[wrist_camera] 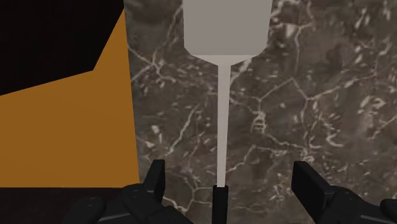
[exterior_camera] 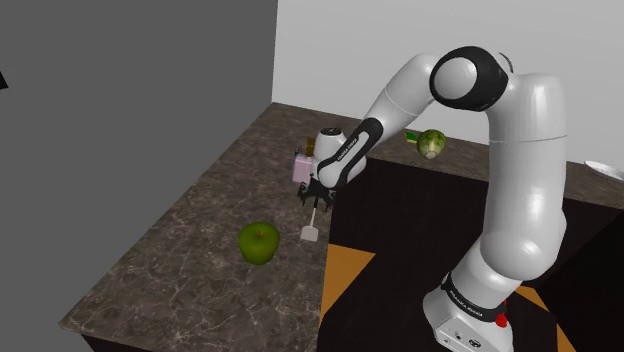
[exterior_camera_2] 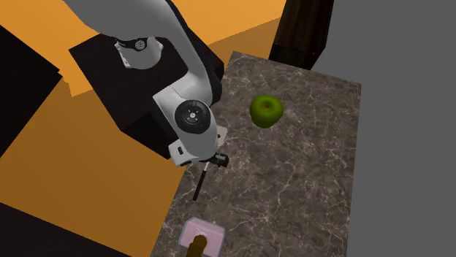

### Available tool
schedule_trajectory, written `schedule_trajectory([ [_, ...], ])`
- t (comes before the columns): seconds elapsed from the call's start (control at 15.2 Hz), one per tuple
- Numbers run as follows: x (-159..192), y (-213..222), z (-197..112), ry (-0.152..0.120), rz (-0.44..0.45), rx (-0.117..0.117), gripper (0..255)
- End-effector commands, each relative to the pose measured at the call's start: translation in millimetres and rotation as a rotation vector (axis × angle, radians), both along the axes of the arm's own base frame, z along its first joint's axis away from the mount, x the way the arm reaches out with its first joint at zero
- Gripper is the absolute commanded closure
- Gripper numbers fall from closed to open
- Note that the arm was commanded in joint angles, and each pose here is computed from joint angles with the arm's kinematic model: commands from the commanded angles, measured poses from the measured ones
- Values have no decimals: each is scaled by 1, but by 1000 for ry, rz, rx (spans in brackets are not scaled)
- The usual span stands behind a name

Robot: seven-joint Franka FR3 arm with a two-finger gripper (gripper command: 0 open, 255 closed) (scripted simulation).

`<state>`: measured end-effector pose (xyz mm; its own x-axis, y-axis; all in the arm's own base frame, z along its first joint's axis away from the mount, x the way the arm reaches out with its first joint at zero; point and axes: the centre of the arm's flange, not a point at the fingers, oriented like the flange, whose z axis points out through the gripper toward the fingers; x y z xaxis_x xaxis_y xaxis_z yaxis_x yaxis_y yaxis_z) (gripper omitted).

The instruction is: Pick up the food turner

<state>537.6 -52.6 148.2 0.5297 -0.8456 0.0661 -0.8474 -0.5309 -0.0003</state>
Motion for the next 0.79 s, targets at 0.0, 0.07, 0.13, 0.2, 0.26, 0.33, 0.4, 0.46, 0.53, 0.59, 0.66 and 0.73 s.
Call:
schedule_trajectory([
  [0.0,-1,0,-13,0,-1,0,0],
  [0.07,-1,0,-18,0,-1,0,0],
  [0.13,-1,0,-26,0,-1,0,0],
  [0.2,-1,0,-26,0,-1,0,0],
  [0.26,-1,0,-26,0,-1,0,0],
  [0.33,-2,0,-26,0,-1,0,255],
  [0.4,-2,0,-26,0,-1,0,255],
  [0.46,-2,0,-26,0,-1,0,255],
  [0.53,-2,-1,-26,0,-1,0,255],
  [0.59,-2,-1,-26,0,-1,0,255],
  [0.66,-2,-1,-26,0,-1,0,255],
  [0.73,-2,-1,-26,0,-1,0,255],
])
